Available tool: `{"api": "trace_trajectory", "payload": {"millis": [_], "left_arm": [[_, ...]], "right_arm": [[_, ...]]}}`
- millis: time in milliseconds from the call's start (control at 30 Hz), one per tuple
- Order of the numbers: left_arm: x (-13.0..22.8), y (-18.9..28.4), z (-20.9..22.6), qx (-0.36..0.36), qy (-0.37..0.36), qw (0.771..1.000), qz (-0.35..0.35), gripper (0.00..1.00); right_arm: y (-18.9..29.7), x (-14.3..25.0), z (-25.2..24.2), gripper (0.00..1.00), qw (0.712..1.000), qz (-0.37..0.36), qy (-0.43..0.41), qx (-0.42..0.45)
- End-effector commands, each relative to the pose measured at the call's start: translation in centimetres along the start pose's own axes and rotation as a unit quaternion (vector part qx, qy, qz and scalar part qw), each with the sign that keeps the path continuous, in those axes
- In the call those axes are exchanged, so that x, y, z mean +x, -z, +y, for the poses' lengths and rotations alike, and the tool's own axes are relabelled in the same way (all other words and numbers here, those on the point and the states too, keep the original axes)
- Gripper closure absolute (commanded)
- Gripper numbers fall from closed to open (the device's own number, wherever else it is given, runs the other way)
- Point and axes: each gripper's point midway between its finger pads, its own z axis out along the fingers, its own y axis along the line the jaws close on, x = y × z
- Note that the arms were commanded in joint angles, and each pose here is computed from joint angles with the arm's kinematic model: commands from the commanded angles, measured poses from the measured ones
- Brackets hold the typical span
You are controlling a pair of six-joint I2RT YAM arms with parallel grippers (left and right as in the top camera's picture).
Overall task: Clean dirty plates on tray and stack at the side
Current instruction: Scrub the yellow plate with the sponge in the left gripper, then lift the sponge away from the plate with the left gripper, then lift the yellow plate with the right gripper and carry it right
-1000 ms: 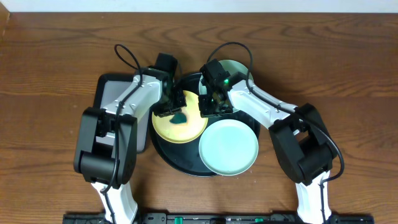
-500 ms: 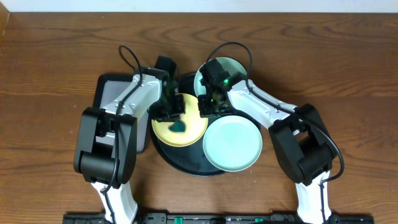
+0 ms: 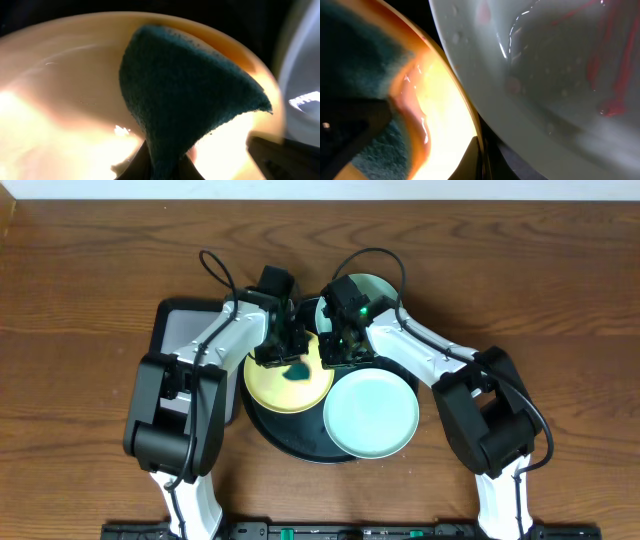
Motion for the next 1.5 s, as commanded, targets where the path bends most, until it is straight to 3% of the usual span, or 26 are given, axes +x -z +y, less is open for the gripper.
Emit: {"api": "trace_trajectory", "payload": {"millis": [0,267,500,633,667,733,967,1100,1467], "left_arm": [[-2.7,2.3,3.6,-0.101,0.037,0.993,-0.057,0.93],[-4.6,10.8,2.6,-0.079,0.051,0.990,-0.107,0.93],[-5.0,16.9,4.6,-0.061,0.081,0.981,-0.166,0.93],[-5.0,18.7,5.8,-0.057,0.099,0.976,-0.183,0.93],[-5.1,18.8,6.2,-0.058,0.105,0.975,-0.185,0.92],[-4.9,18.8,6.4,-0.060,0.107,0.976,-0.182,0.92],[-4.7,18.7,6.5,-0.062,0.108,0.976,-0.177,0.93],[-4.7,18.7,6.5,-0.062,0.108,0.976,-0.177,0.93],[-4.7,18.7,6.5,-0.062,0.108,0.976,-0.177,0.93]], "right_arm": [[-0.3,0.1,-0.7,0.99,1.000,0.003,0.003,0.012],[-0.3,0.1,-0.7,0.99,1.000,0.002,0.004,0.012],[-0.6,0.0,-0.4,0.95,1.000,-0.005,0.009,0.009],[-0.8,0.3,-0.1,0.86,1.000,-0.004,0.013,0.008],[-0.8,0.4,0.1,0.87,1.000,-0.003,0.016,0.008],[-0.9,0.5,0.2,0.99,1.000,-0.001,0.018,0.008],[0.5,0.6,2.3,0.99,0.998,0.002,0.050,-0.040],[3.8,-0.6,3.2,0.99,0.996,-0.044,0.077,-0.033],[14.4,-3.7,1.1,0.99,0.953,-0.220,0.132,0.158]]}}
